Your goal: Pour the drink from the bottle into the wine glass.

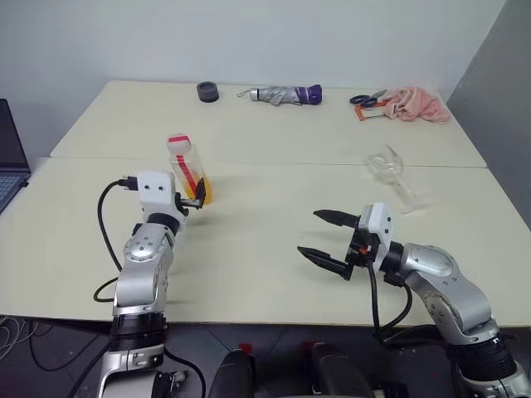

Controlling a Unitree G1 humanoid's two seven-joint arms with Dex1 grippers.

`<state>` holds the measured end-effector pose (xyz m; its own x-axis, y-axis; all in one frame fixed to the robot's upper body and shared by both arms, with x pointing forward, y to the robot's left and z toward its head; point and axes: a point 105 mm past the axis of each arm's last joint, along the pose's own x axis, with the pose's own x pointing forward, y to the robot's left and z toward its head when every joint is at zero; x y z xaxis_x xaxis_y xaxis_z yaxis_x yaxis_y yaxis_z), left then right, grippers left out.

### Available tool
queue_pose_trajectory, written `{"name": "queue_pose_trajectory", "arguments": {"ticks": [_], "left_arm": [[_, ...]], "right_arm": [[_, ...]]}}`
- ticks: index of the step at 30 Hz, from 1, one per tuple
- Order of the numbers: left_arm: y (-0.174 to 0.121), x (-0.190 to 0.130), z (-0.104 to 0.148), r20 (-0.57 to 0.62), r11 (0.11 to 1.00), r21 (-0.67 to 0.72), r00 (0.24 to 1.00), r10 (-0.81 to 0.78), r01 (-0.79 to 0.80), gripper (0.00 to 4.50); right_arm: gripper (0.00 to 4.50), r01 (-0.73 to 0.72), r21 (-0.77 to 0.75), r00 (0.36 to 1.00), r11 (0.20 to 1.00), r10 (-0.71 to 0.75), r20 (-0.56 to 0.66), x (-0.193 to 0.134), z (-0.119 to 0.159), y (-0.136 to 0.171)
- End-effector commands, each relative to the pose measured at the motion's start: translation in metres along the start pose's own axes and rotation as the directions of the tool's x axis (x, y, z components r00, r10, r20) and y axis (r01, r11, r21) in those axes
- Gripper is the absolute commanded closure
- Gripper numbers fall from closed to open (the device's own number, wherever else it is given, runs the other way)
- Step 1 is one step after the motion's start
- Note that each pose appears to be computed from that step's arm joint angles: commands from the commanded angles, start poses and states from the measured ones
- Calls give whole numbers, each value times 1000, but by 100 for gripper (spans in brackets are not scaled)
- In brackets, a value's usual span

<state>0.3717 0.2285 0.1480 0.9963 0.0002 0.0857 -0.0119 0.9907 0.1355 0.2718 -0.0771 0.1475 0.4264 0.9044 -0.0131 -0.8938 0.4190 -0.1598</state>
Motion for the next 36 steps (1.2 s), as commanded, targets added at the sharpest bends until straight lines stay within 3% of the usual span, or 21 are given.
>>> {"name": "queue_pose_trajectory", "arguments": {"ticks": [1,11,36], "left_arm": [[-1,8,19,65,1000,23,998,-5,4,4],[-13,25,35,102,1000,-22,995,-10,12,4],[-15,38,36,55,998,-52,998,42,-39,4]], "right_arm": [[0,-5,-44,1000,999,6,29,2,12,0],[0,-2,-56,999,998,5,49,7,19,-3],[0,-33,-60,991,998,40,126,16,39,-3]]}}
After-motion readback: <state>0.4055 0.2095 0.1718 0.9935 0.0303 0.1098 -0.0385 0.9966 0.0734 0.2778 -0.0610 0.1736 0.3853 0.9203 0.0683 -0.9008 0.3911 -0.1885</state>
